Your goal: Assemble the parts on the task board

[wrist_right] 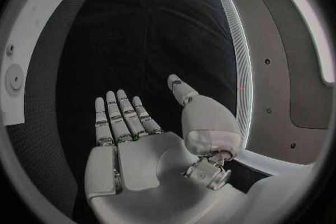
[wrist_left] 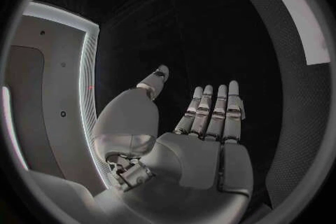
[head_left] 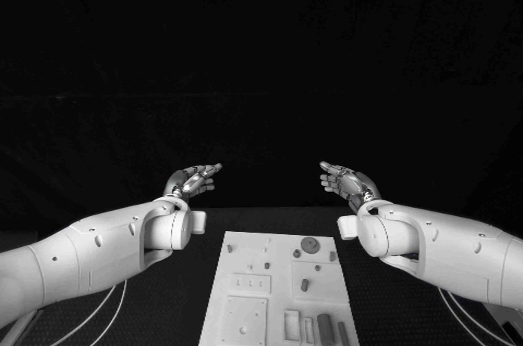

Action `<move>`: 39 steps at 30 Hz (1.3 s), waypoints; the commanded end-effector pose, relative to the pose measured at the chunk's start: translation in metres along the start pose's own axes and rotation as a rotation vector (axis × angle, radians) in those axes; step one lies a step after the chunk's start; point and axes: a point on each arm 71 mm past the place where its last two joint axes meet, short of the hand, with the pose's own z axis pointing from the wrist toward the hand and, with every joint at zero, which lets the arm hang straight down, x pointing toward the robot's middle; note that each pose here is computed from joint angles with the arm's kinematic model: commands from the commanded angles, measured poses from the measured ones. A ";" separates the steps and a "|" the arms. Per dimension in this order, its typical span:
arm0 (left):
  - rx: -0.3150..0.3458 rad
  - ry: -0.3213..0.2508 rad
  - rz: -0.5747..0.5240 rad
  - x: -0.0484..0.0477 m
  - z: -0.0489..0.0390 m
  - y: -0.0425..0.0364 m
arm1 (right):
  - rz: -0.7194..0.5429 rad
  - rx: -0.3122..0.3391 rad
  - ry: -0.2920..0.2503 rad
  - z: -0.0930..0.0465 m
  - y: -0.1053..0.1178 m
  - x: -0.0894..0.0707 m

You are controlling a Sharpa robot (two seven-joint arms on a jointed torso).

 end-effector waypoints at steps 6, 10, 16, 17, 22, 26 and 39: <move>-0.131 0.111 0.002 -0.0104 0.0266 -0.0093 | 0.001 0.142 0.236 0.023 0.008 -0.005; -0.138 0.112 0.008 -0.0131 0.0302 -0.0118 | -0.009 0.157 0.254 0.027 0.011 -0.009; -0.084 0.237 0.036 -0.0117 0.0219 -0.0139 | -0.724 -0.041 0.242 0.043 0.017 -0.033; -0.076 0.257 0.043 -0.0110 0.0204 -0.0143 | -0.748 -0.044 0.242 0.043 0.017 -0.034; -0.050 0.333 0.067 -0.0042 0.0127 -0.0162 | -0.891 -0.071 0.256 0.041 0.017 -0.036; -0.048 0.368 0.063 0.0005 0.0050 -0.0168 | -1.041 -0.115 0.292 0.039 0.017 -0.033; -0.045 0.445 0.035 0.0130 -0.0253 -0.0203 | -1.389 -0.196 0.416 0.027 0.013 -0.004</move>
